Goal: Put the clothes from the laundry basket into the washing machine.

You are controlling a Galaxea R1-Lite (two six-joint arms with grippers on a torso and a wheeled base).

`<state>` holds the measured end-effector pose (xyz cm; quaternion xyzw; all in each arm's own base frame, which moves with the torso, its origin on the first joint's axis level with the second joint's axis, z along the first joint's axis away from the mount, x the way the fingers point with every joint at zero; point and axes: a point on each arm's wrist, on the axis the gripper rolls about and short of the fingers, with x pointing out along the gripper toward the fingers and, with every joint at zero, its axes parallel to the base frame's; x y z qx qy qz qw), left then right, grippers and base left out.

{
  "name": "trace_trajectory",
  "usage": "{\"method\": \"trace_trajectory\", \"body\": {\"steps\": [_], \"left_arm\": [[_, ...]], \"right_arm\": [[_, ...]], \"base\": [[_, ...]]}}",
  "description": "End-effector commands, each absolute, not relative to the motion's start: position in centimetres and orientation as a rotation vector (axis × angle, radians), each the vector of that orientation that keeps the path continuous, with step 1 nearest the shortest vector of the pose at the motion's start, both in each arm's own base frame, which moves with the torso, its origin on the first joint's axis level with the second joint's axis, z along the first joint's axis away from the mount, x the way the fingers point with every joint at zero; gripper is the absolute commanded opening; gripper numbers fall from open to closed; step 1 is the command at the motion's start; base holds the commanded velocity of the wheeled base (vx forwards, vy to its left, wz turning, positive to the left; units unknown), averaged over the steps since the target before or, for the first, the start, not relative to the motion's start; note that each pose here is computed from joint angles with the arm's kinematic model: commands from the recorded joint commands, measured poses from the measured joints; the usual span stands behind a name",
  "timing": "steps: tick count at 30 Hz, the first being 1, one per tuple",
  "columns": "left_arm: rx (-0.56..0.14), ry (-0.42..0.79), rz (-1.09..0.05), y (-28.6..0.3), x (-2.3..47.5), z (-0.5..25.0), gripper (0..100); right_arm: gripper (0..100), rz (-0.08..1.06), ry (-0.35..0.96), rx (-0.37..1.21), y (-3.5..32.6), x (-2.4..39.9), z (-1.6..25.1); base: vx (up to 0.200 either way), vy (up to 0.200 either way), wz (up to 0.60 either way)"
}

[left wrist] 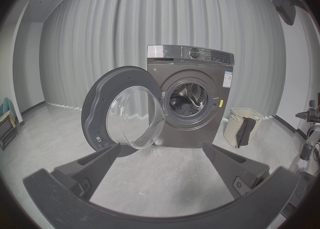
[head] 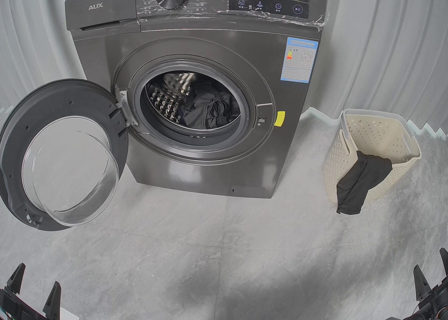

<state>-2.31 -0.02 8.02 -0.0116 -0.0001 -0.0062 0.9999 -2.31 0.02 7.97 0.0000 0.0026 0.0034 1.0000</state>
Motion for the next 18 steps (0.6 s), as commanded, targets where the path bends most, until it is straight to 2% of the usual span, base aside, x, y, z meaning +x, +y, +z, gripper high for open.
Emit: {"method": "trace_trajectory", "body": {"steps": [1,8,9,15,18], "left_arm": [[-0.026,0.003,-0.012,-0.01,-2.29,7.54,100],[-0.029,0.003,-0.012,-0.01,-2.29,7.54,100],[-0.029,0.003,-0.012,-0.01,-2.29,7.54,100],[-0.031,0.003,-0.011,-0.01,-2.29,7.54,100],[-0.029,0.005,-0.012,-0.01,-2.29,7.53,100]], "right_arm": [[100,0.006,0.015,0.0,0.02,-2.23,7.61],[100,0.008,0.017,0.005,0.02,-2.22,7.56],[100,0.009,0.017,0.002,0.02,-2.22,7.56],[100,0.006,0.017,0.003,0.02,-2.22,7.56],[100,0.006,0.017,0.003,0.02,-2.22,7.56]], "base": [[0.0,-0.2,0.0],[0.0,-0.2,0.0],[0.0,0.0,0.0],[0.0,0.0,-0.6],[0.0,0.0,0.0]]}}
